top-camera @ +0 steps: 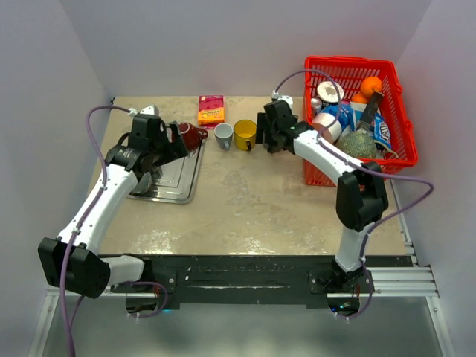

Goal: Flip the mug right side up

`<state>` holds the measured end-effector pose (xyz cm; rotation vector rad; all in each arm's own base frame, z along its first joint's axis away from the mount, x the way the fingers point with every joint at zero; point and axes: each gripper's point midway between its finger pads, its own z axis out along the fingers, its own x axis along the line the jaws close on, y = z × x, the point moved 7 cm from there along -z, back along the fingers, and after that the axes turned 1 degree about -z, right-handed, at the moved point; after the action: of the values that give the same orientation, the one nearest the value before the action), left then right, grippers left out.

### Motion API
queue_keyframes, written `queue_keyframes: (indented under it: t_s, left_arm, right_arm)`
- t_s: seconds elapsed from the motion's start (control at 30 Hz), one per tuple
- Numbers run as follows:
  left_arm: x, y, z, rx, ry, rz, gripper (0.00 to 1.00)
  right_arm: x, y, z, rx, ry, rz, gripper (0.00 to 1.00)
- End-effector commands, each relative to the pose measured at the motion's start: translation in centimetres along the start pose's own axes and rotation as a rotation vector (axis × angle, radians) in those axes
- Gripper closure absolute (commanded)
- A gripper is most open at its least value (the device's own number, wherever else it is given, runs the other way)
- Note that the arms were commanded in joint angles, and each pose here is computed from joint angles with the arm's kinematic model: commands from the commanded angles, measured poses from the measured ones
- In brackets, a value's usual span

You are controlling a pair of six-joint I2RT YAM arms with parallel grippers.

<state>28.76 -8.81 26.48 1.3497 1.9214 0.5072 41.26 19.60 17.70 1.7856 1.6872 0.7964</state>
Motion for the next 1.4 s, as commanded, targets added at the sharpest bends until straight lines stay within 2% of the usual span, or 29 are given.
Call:
queue_keyframes:
  t_s: [0.0,0.07,0.1,0.23,0.33,0.5,0.77,1.07,1.23,1.37]
  left_arm:
    - [2.9,1.3,-0.4,-0.060,0.156,-0.018,0.01]
    - [4.1,1.4,-0.1,-0.066,0.214,-0.034,0.01]
    - [4.9,1.6,-0.1,-0.074,0.245,-0.050,0.01]
    - [7.4,2.4,0.1,-0.099,0.334,-0.117,0.01]
    - [9.4,2.9,0.1,-0.119,0.389,-0.225,0.01]
    - [13.9,3.7,0.2,-0.169,0.505,-0.504,0.01]
    - [17.9,2.4,1.5,-0.223,0.636,-0.882,0.01]
    - [19.5,2.1,3.8,-0.268,0.722,-1.068,0.05]
    - [20.5,1.5,5.0,-0.272,0.794,-1.117,0.06]
    - [20.8,1.1,6.1,-0.257,0.790,-1.130,0.07]
  right_arm:
    - [0.1,3.3,-5.5,-0.096,0.127,0.065,0.13]
    - [-0.3,3.2,-7.2,-0.112,0.161,0.070,0.08]
    - [-0.2,3.2,-7.8,-0.115,0.188,0.067,0.02]
    - [-0.6,2.7,-9.6,-0.114,0.238,0.070,0.01]
    - [-1.1,1.8,-10.3,-0.097,0.247,0.073,0.01]
    - [-1.4,0.2,-11.5,-0.065,0.297,0.089,0.02]
    - [-2.3,-1.6,-12.7,-0.048,0.321,0.090,0.02]
    - [-3.0,-2.3,-13.4,-0.054,0.309,0.083,0.02]
    - [-3.3,-2.3,-13.5,-0.066,0.295,0.081,0.02]
    - [-3.4,-2.3,-13.3,-0.066,0.279,0.080,0.02]
